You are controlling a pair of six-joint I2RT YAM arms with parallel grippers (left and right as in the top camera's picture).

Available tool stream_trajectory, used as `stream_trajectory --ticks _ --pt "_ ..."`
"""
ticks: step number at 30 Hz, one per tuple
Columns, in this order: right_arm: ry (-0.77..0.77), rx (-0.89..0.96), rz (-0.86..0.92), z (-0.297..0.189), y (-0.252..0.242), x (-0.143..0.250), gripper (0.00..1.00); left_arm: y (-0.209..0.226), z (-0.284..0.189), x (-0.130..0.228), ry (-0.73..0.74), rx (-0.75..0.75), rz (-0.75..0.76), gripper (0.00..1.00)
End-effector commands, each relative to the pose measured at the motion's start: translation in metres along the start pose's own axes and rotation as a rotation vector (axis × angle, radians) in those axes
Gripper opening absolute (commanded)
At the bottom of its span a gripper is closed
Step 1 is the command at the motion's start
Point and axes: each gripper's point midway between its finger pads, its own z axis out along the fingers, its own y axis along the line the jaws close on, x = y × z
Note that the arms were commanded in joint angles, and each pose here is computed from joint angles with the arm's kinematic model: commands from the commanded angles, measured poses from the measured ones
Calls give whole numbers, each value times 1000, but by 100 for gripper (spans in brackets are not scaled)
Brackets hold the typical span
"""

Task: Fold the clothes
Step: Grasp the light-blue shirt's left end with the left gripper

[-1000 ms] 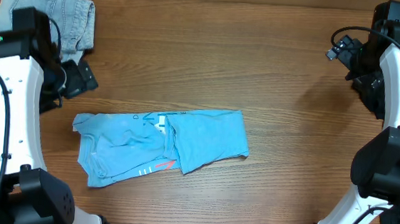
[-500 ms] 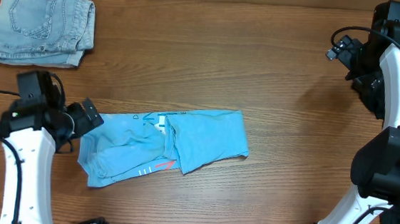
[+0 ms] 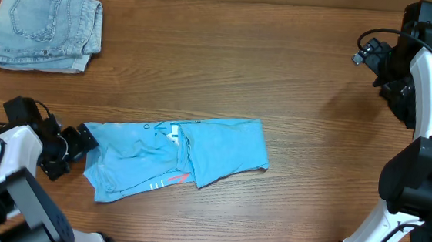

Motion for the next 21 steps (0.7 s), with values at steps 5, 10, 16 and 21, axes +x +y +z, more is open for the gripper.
stream_trajectory --ticks 5,10,16,21 --pt "-41 -29 -2 -17 4 -7 100 -24 31 21 138 198 198 100" --pt "-41 -29 -2 -17 4 -7 100 -22 44 30 198 209 183 96" --pt "-41 -29 -2 -17 4 -7 100 -22 44 48 279 193 163 81" --pt "-41 -29 -2 -17 4 -7 100 5 46 58 323 -28 80 81"
